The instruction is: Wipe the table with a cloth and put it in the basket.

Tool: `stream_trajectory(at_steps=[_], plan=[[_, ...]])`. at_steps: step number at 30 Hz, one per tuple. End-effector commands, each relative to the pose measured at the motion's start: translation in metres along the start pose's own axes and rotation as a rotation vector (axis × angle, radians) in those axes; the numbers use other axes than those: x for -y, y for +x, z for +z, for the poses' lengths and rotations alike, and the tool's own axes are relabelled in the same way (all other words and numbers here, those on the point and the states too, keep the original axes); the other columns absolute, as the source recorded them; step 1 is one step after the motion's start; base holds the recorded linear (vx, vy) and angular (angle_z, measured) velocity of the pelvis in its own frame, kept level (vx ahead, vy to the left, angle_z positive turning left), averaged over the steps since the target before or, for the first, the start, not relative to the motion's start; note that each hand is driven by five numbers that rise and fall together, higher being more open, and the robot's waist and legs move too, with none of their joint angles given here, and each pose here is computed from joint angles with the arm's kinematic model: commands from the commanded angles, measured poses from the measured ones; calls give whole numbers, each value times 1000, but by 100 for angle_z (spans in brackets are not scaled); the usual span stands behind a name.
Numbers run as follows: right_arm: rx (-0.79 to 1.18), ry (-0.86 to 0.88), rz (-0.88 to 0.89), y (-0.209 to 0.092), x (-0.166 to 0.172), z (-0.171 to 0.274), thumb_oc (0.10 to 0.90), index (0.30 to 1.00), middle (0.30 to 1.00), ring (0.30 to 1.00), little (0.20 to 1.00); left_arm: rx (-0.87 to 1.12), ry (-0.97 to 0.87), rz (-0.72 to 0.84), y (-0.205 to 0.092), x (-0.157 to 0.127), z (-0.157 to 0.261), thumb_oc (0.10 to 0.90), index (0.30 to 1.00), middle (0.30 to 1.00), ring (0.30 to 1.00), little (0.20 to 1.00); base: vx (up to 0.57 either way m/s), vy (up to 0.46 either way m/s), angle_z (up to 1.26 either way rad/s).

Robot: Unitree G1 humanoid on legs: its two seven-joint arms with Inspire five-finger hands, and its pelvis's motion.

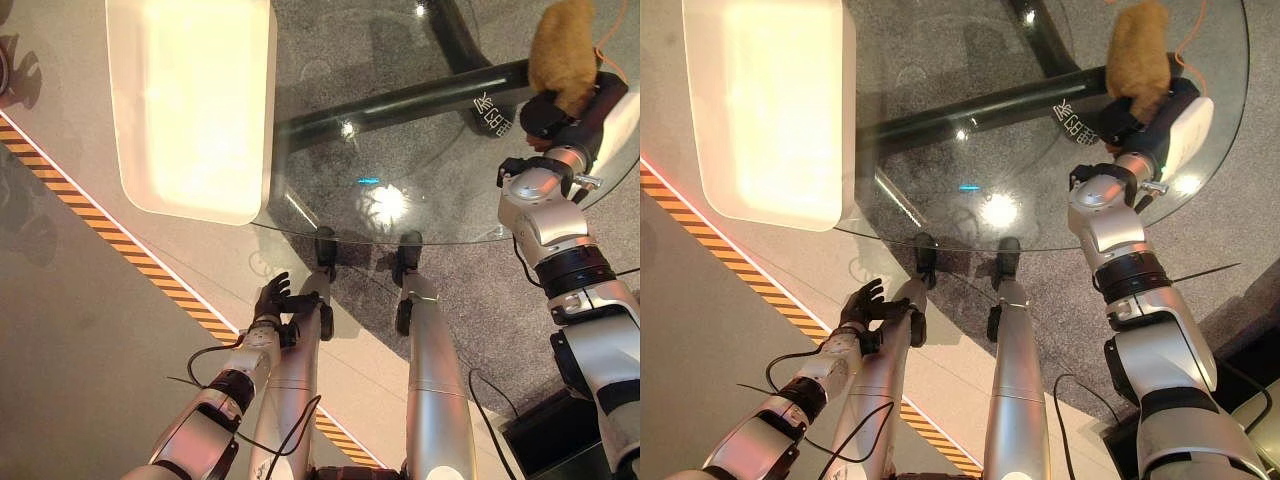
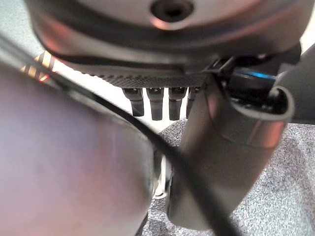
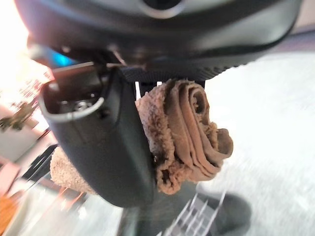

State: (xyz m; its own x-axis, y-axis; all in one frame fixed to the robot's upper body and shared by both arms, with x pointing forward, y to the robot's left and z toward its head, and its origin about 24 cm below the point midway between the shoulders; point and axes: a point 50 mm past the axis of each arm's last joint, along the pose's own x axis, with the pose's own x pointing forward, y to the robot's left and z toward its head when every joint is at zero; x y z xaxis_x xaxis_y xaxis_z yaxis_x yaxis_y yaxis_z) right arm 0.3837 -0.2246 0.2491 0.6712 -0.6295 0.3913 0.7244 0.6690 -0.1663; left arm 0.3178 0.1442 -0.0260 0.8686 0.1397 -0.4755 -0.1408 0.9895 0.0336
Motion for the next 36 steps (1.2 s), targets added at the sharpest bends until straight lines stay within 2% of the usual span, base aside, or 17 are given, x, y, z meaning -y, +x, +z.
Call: stream_trajectory(at_steps=[1,8,14,18,28,36], plan=[[273,93,87,-14,-10,56,100,300,300,300,200,-177,7,98,-9,-14,-48,800,900,900,900,900,0,45,4],[305,54,252,-34,-40,63,100,300,300,300,200,-164,-13,98,-4,-11,-36,800,900,900,900,900,0,38,1],[278,-19,284,-32,-40,42,100,300,300,300,200,-128,23,34,-30,-32,-95,800,900,900,900,900,-25,1,10],[287,-57,360,-38,-50,43,100,300,300,300,200,-116,31,2,-38,-36,-106,800,900,900,900,900,2,8,1],[402,-127,745,-85,-88,53,100,300,300,300,200,-105,40,-29,-42,-34,-107,800,900,900,900,900,1,3,-1],[486,-163,948,-122,-101,49,100,300,300,300,200,-100,52,-31,-44,-36,-108,800,900,900,900,900,3,0,5]])
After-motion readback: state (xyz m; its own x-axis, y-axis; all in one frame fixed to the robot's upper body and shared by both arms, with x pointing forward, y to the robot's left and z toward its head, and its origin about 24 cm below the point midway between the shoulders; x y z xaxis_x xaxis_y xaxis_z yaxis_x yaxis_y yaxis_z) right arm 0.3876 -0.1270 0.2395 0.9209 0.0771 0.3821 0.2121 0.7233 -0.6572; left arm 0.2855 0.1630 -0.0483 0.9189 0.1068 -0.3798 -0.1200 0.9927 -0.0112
